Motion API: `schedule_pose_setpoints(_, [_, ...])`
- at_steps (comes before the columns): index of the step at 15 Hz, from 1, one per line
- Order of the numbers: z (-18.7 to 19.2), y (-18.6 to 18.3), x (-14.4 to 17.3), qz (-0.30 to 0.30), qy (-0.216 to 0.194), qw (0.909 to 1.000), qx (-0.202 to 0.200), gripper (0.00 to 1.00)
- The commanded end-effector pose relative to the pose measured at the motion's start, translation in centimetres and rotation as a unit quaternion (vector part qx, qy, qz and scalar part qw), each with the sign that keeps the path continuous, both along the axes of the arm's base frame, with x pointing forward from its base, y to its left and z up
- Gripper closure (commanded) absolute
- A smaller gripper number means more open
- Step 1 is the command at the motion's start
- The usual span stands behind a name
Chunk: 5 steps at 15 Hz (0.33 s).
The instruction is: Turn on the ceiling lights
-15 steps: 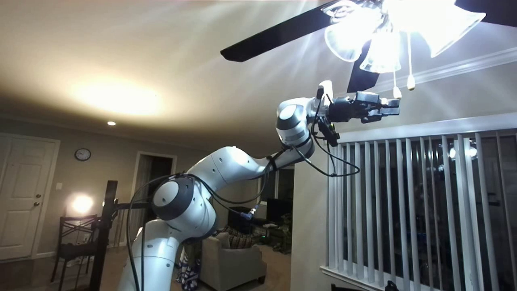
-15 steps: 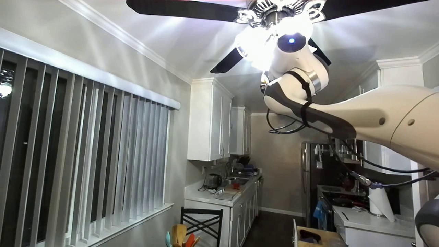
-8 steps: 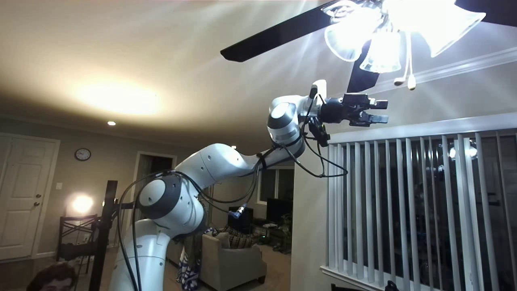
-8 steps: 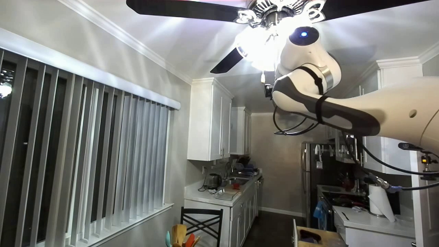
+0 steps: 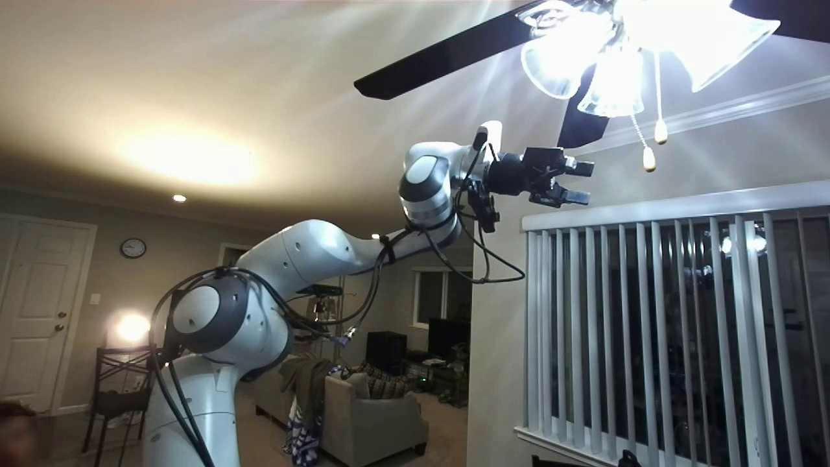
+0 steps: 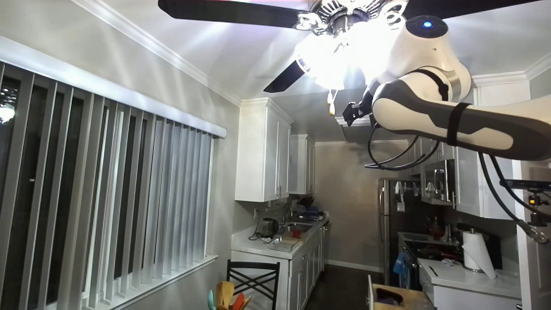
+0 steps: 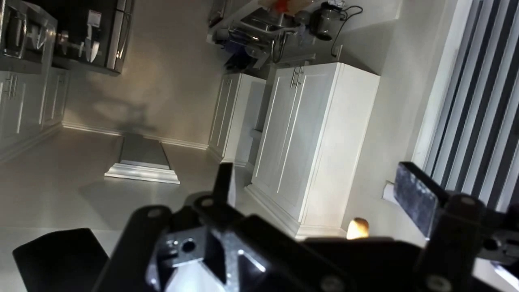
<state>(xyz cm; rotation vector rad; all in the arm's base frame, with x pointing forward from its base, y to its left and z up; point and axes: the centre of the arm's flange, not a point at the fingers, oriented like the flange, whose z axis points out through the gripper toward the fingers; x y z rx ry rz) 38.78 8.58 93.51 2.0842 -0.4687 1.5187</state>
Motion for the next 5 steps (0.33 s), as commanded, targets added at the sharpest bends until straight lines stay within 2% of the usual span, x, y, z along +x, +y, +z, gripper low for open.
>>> schedule_pose_setpoints(1, [-0.16, 0.07, 0.27, 0.0, 0.002, 1.0, 0.0, 0.0])
schedule_pose_setpoints(5, [-0.37, -0.01, 0.67, 0.001, 0.004, 1.0, 0.002, 0.0])
